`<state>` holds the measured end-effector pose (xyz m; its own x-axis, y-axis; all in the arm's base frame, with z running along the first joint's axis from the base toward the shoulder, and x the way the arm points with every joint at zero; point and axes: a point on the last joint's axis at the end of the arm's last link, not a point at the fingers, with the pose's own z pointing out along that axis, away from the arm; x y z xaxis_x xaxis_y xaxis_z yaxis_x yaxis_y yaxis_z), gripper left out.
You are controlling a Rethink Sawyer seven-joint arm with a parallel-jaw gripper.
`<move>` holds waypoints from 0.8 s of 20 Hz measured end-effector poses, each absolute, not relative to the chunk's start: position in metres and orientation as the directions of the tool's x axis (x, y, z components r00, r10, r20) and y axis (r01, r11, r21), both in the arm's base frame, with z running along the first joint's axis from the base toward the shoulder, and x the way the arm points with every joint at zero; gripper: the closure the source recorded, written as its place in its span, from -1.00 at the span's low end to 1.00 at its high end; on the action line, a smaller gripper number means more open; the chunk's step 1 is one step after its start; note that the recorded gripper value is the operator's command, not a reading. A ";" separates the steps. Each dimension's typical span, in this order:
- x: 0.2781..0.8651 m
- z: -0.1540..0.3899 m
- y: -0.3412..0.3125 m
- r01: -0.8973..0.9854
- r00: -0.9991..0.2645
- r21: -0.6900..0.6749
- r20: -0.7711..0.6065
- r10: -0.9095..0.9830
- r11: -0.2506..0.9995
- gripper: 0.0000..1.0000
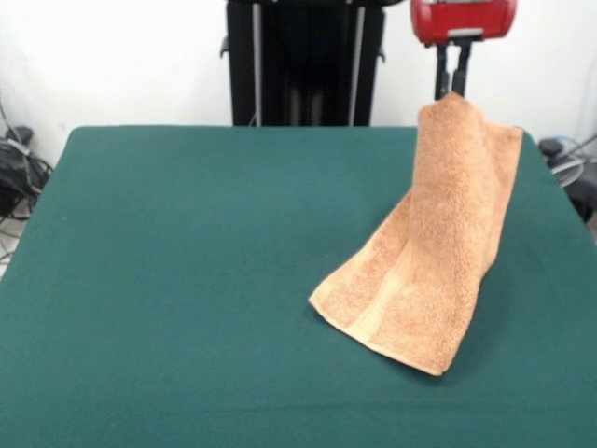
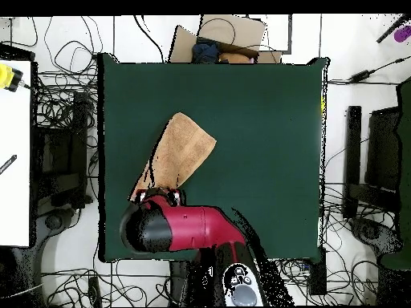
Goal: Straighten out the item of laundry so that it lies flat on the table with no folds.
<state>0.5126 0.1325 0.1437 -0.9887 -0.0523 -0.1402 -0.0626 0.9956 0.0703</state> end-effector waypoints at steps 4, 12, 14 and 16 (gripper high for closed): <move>0.513 0.144 0.128 -0.053 -0.991 0.072 -0.126 -0.044 0.996 -1.00; 0.519 0.146 0.123 -0.045 -0.992 0.072 -0.125 -0.036 0.996 -1.00; 0.524 0.148 0.122 -0.045 -0.991 0.071 -0.130 -0.035 0.996 -1.00; 0.528 0.150 0.122 -0.044 -0.991 0.070 -0.129 -0.035 0.997 -1.00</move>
